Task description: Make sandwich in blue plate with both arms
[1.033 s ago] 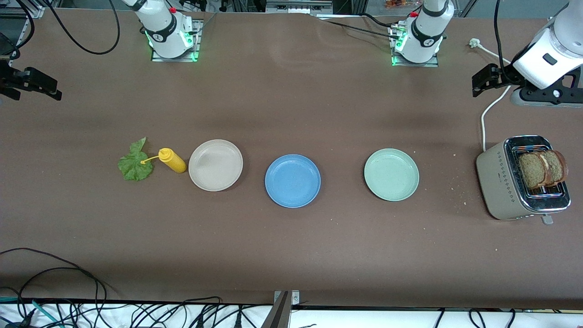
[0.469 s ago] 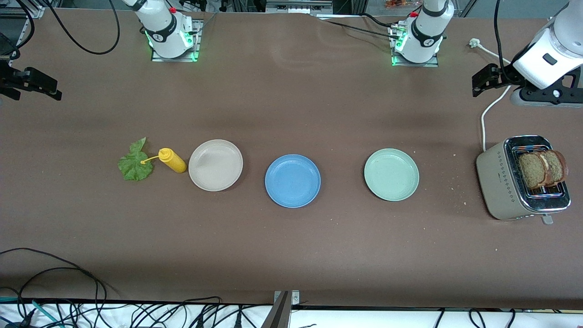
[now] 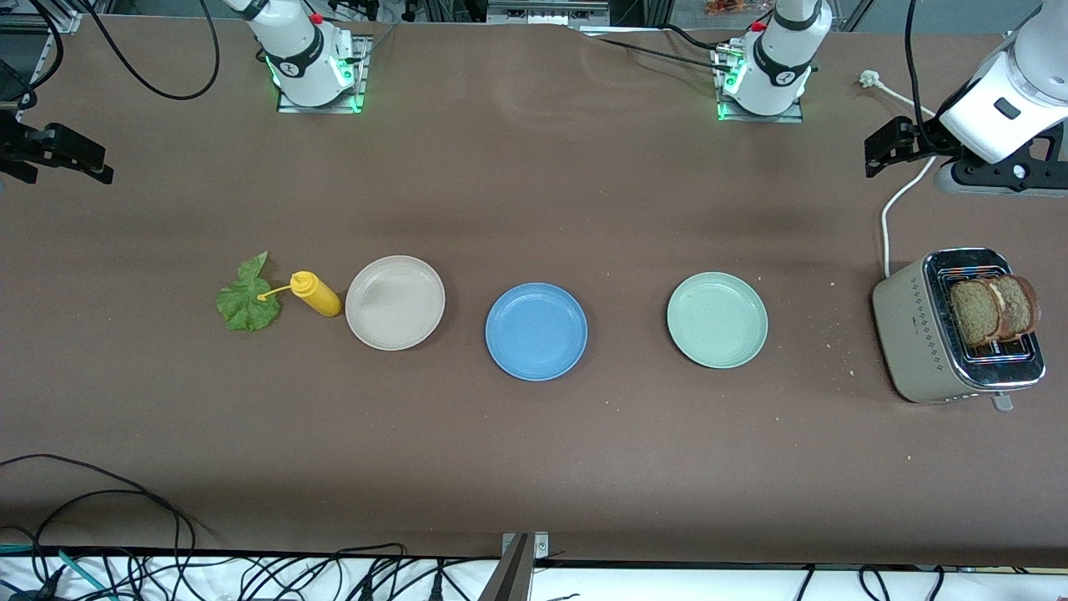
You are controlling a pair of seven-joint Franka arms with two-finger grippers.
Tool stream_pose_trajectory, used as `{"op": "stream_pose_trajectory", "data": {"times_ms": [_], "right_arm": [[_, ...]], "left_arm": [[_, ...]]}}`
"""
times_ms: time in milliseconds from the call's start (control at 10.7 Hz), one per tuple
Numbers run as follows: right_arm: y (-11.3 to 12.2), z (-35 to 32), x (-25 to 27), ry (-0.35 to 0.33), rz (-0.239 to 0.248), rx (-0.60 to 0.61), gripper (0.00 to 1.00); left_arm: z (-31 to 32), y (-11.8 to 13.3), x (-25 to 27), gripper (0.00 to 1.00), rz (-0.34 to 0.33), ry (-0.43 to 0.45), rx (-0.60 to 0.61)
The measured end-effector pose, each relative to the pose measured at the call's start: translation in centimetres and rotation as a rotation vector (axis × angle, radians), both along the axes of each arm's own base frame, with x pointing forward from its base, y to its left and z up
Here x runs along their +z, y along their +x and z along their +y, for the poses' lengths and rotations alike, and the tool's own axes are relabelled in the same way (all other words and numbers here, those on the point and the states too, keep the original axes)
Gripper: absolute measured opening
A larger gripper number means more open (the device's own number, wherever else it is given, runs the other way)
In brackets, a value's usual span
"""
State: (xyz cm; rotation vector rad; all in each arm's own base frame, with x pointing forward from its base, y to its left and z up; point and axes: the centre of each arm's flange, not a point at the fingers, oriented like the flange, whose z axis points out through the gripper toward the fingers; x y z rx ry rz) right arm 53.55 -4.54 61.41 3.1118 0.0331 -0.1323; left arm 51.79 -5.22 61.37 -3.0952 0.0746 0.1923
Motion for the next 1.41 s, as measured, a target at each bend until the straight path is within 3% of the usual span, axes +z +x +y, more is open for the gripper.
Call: {"op": "stream_pose_trajectory", "data": {"times_ms": [1408], "right_arm": [[-0.05,0.04,-0.04,0.0,0.005,-0.002,1.0]], "left_arm": [[0.0,-0.1,-0.17,1.0,0.014,0.001,0.0]]}}
